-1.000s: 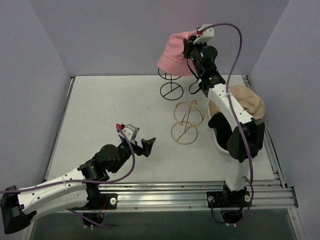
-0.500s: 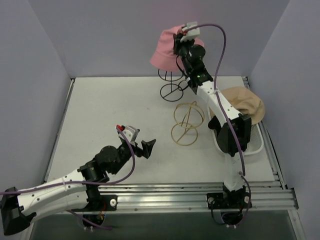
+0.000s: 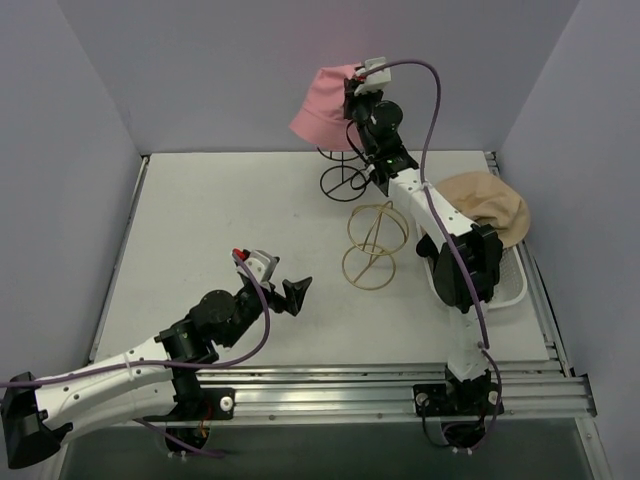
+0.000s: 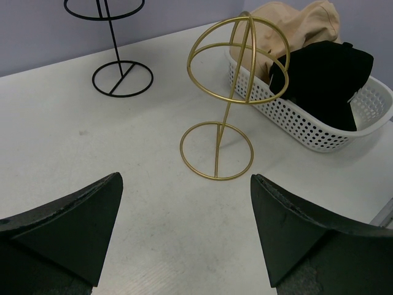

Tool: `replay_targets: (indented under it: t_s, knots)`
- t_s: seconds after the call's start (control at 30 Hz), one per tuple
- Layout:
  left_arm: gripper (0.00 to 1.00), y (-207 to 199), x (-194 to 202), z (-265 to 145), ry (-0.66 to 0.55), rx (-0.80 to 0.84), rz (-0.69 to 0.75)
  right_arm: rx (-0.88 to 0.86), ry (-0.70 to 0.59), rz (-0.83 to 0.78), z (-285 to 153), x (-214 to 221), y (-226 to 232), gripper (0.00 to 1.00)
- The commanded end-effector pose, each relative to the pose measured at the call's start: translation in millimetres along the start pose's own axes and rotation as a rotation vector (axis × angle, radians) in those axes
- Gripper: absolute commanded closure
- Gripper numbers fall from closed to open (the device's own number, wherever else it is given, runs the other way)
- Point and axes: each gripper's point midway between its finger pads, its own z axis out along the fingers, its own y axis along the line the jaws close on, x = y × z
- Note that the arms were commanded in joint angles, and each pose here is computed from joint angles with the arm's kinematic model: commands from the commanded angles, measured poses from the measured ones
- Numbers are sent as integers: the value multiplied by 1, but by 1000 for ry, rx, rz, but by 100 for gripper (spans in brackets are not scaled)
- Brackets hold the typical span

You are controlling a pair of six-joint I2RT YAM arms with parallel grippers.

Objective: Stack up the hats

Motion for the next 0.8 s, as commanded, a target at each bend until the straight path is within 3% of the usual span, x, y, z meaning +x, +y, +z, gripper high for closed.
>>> replay_targets:
  t_s: [0.0,0.27,0.77]
  knots:
    - [6,-5,-21,1,-65,12,-32,41,-66,-27,-12,-12,-13,100]
    - [6,-6,-20,1,-63,15,-32,46,-2,-25,-22,23,-28,100]
    - [6,-5,-20,2,-62,10,-28,-22,104,-6,-34,68,-13,100]
